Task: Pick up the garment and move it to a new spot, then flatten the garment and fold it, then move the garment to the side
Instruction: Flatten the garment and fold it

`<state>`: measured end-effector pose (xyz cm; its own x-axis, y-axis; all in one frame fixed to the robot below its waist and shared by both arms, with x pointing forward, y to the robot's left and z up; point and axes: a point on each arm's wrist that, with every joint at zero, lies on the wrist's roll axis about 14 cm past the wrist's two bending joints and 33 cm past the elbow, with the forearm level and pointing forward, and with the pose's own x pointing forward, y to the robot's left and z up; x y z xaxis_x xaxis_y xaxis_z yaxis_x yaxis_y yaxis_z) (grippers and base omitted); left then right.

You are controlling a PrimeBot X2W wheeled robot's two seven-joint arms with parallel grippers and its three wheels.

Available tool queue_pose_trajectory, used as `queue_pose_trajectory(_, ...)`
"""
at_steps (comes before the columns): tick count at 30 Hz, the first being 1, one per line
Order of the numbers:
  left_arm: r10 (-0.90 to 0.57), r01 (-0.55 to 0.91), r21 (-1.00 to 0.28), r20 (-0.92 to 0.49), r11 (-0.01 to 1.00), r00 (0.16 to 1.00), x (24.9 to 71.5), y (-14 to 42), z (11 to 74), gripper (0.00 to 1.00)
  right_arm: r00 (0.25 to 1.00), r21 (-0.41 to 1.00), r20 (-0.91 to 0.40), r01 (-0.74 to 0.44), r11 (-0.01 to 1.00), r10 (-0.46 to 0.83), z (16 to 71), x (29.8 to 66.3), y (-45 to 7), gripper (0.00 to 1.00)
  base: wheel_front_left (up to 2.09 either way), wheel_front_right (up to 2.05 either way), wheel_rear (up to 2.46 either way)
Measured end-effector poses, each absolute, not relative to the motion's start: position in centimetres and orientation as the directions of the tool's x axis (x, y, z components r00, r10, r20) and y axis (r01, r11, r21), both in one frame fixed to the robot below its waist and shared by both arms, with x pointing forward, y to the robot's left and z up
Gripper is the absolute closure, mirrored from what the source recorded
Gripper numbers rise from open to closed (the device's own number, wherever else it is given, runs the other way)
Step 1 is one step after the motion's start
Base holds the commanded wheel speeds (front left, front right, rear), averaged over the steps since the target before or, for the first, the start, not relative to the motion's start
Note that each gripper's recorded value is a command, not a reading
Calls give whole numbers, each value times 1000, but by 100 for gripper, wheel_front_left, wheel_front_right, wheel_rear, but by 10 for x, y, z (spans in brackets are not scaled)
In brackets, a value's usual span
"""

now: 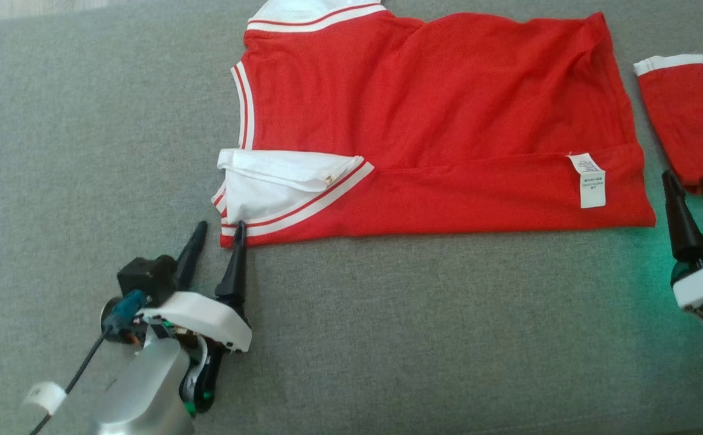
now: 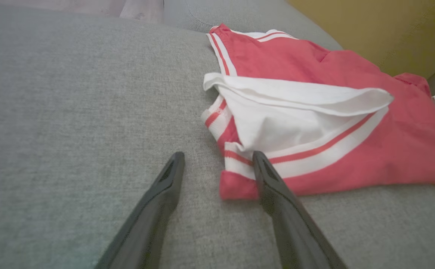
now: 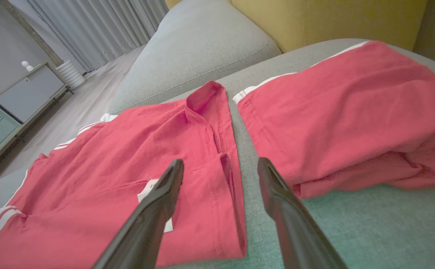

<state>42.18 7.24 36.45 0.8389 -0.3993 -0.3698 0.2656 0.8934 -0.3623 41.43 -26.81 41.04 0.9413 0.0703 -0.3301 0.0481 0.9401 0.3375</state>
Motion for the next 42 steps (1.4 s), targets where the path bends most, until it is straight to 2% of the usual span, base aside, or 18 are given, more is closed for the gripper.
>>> queue_pose_trajectory(1,-408,274,-362,-374,891,833,422,71,364,96,941,337,-332,53,940,67,410,412,-269,0,0,0,0)
queue_pose_trajectory(2,-416,281,-362,-378,889,827,421,69,364,100,938,335,-340,54,941,67,409,410,-269,0,0,0,0)
queue_pose_trajectory(12,-434,304,-366,-356,879,828,415,69,373,100,865,315,-496,102,944,73,369,390,-259,0,0,0,0)
queue_pose_trajectory(18,-433,303,-369,-348,879,832,411,71,376,100,818,303,-569,117,946,81,355,400,-252,0,0,0,0)
queue_pose_trajectory(19,-431,301,-370,-347,879,833,411,71,377,100,815,298,-573,111,948,85,355,402,-251,12,0,0,0)
queue_pose_trajectory(20,-431,302,-366,-347,880,833,410,72,377,100,816,295,-571,107,950,85,355,405,-250,69,0,0,0)
queue_pose_trajectory(21,-430,303,-365,-346,881,834,409,72,377,100,816,292,-572,104,951,86,355,407,-250,100,0,0,0)
queue_pose_trajectory(31,-407,291,-357,-313,888,858,401,80,392,100,819,298,-543,-18,954,185,367,407,-220,100,0,0,0)
queue_pose_trajectory(42,-375,251,-368,-319,895,871,349,89,397,100,804,277,-553,-72,958,220,375,363,-229,100,0,0,0)
